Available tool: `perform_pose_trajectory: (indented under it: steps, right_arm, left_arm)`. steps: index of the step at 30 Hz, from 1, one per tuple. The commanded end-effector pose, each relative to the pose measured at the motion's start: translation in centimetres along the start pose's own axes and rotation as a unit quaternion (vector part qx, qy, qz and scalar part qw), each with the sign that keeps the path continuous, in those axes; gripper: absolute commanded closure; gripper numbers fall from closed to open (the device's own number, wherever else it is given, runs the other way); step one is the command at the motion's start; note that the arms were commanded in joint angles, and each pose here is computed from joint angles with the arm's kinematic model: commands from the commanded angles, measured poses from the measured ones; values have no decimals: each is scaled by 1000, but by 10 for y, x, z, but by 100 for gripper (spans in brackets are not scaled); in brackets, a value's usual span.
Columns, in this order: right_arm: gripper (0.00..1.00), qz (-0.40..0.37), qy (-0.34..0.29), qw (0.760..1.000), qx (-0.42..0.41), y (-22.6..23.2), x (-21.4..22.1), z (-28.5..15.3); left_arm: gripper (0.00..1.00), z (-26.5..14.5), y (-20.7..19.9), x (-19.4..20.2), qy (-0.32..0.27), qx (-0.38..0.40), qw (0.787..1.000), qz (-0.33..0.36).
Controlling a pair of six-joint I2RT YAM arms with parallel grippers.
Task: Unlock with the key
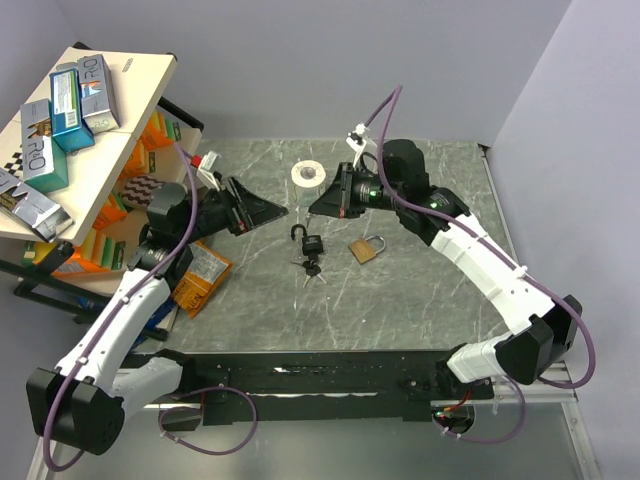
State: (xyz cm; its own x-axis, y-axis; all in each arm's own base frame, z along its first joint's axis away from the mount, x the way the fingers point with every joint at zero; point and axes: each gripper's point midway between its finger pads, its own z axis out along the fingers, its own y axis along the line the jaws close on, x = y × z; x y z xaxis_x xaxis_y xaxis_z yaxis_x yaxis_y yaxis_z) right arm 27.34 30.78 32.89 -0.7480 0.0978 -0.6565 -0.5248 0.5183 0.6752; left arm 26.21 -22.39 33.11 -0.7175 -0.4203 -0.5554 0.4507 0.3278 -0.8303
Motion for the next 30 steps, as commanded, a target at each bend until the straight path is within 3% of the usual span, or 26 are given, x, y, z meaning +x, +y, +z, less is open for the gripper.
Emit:
perform_pose_trajectory:
  steps: [1, 9, 18, 26, 30]
  right_arm:
    - [100, 29, -24, 998, -53, 44, -25, -21]
    - [100, 71, -34, 995, -59, 52, -37, -28]
    - [100, 100, -37, 992, -66, 56, -37, -31]
    - [100, 126, -43, 989, -68, 57, -38, -35]
    - [100, 140, -47, 987, -66, 55, -37, -37]
  left_arm:
    - [4, 5, -40, -1, 1, 77, 994, 72]
    - [4, 19, -59, 10, 6, 113, 985, 127]
    - [2, 35, -58, 3, -11, 85, 985, 152]
    - [21, 38, -55, 3, -22, 56, 984, 165]
    - [39, 40, -56, 5, -14, 55, 984, 166]
